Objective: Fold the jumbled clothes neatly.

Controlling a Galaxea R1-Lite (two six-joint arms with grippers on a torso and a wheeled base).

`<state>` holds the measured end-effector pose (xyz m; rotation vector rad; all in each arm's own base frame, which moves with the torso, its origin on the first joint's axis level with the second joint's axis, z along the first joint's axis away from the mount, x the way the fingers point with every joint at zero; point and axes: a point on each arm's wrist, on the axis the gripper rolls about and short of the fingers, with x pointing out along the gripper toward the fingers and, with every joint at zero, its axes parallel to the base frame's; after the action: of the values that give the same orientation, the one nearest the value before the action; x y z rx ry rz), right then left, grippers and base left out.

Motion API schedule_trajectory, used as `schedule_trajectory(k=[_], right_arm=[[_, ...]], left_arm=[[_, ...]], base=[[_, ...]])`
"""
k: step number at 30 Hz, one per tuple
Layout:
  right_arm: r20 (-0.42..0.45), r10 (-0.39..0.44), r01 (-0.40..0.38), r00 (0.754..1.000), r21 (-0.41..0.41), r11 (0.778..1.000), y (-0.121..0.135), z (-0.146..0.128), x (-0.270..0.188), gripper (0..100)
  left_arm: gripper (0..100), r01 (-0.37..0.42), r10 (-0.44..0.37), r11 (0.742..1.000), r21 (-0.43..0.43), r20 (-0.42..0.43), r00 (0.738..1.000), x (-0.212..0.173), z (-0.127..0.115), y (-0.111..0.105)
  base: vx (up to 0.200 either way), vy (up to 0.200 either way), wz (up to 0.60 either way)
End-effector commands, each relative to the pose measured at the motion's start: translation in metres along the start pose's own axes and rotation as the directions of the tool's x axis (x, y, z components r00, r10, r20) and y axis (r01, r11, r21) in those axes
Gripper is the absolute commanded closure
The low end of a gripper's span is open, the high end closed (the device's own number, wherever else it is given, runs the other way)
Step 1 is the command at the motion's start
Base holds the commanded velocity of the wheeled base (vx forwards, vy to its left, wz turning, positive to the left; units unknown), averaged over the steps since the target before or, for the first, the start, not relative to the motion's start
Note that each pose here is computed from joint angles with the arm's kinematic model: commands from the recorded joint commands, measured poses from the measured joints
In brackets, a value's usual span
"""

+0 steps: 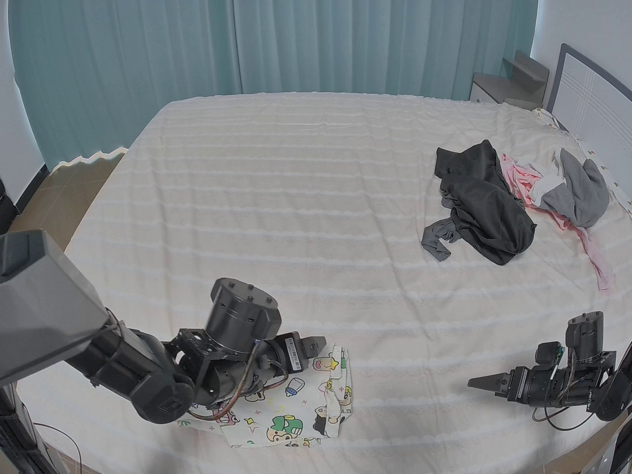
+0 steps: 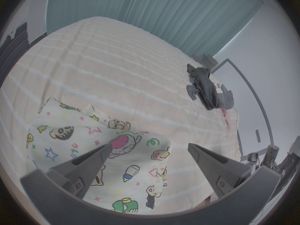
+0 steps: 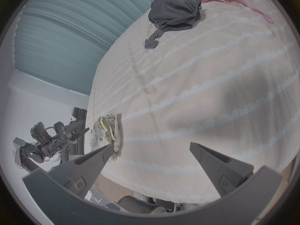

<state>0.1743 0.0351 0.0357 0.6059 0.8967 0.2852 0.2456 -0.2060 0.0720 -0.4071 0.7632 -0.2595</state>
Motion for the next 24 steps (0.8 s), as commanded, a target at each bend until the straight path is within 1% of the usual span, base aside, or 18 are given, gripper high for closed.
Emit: schedule_trajectory(k=[1, 3, 4, 5, 10, 12, 13, 15, 21, 24], right_arm=[[-0.019, -0.011, 0.011, 1.000, 0.009, 1.000, -0.002, -0.005, -0.001, 0], [-0.022, -0.012, 0.012, 1.000, 0.010, 1.000, -0.003, -0.005, -0.001, 0], [-0.022, -0.012, 0.012, 1.000, 0.010, 1.000, -0.003, -0.005, -0.001, 0], [-0.022, -0.012, 0.012, 1.000, 0.010, 1.000, -0.003, -0.005, -0.001, 0], [-0.026, -0.011, 0.011, 1.000, 0.007, 1.000, -0.002, -0.005, 0.000, 0], [-0.025, -0.010, 0.010, 1.000, 0.007, 1.000, -0.002, -0.005, 0.000, 0], [-0.025, -0.010, 0.010, 1.000, 0.007, 1.000, -0.002, -0.005, 0.000, 0], [-0.024, -0.011, 0.011, 1.000, 0.008, 1.000, -0.002, -0.005, 0.000, 0], [-0.033, -0.012, 0.012, 0.999, 0.007, 1.000, -0.002, -0.006, 0.001, 0], [-0.035, -0.010, 0.010, 0.999, 0.004, 1.000, -0.002, -0.006, 0.001, 0]], left_arm=[[0, 0.027, -0.023, 0.998, -0.064, 0.065, 0.998, -0.034, 0.019, 0.012], [0, 0.038, -0.031, 0.993, -0.108, 0.068, 0.997, -0.046, 0.021, 0.020], [0, 0.040, -0.032, 0.993, -0.114, 0.067, 0.997, -0.048, 0.021, 0.022], [0, 0.046, -0.039, 0.989, -0.139, 0.055, 0.998, -0.057, 0.018, 0.029], [0, 0.064, -0.060, 0.983, -0.173, 0.029, 0.998, -0.082, 0.007, 0.048], [0, 0.075, -0.068, 0.980, -0.187, 0.042, 0.997, -0.087, 0.003, 0.051], [0, 0.075, -0.068, 0.980, -0.187, 0.042, 0.997, -0.087, 0.003, 0.051], [0, 0.097, -0.085, 0.972, -0.213, 0.065, 0.994, -0.092, -0.003, 0.058], [0, 0.100, -0.085, 0.965, -0.241, 0.069, 0.994, -0.095, -0.017, 0.069], [0, 0.105, -0.089, 0.965, -0.242, 0.075, 0.993, -0.099, -0.023, 0.074]], base=[[0.000, 0.000, 0.00], [0.000, 0.000, 0.00], [0.000, 0.000, 0.00], [0.000, 0.000, 0.00], [0.000, 0.000, 0.00], [0.000, 0.000, 0.00], [-0.200, 0.000, 0.00], [-0.200, 0.000, 0.00], [-0.200, 0.000, 0.00], [0.000, 0.000, 0.00]])
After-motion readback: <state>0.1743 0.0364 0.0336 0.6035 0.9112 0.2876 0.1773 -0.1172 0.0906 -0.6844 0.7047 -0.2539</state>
